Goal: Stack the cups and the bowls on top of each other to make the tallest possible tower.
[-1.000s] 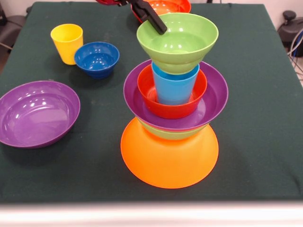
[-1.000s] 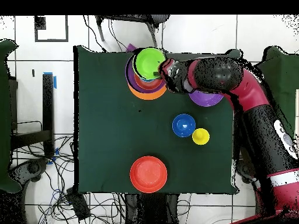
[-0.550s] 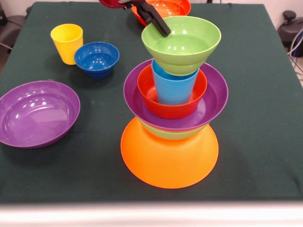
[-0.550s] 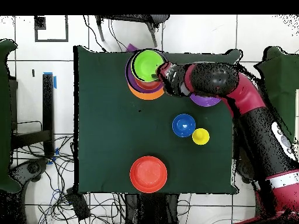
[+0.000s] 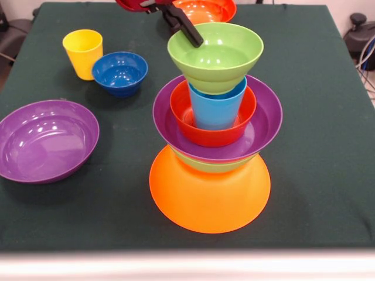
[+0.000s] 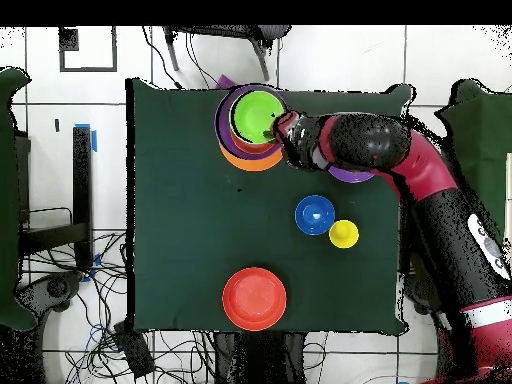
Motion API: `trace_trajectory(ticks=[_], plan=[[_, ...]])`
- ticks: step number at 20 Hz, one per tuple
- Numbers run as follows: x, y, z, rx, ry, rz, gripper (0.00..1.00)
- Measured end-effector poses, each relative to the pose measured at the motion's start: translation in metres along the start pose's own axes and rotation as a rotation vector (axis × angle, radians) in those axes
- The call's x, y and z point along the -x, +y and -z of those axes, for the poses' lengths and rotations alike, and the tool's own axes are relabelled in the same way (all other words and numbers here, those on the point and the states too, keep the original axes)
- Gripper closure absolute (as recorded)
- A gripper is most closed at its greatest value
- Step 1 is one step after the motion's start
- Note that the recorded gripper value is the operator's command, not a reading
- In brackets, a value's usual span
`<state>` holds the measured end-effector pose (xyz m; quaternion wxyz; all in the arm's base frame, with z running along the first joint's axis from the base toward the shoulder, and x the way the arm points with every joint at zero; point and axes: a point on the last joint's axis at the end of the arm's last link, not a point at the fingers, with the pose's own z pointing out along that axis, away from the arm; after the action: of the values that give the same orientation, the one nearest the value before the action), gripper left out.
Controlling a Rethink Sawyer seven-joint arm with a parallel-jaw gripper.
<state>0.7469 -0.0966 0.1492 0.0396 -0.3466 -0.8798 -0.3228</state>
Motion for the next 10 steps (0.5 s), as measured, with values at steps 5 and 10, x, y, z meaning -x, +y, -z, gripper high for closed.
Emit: trace_trajectory(ticks=[5, 10], plan=[[-0.0006, -0.0046, 0.0007, -0.003, 0.002, -0.002, 1.0], [-0.0007, -0.0055, 0.0004, -0.005, 0.001, 0.0, 1.0]])
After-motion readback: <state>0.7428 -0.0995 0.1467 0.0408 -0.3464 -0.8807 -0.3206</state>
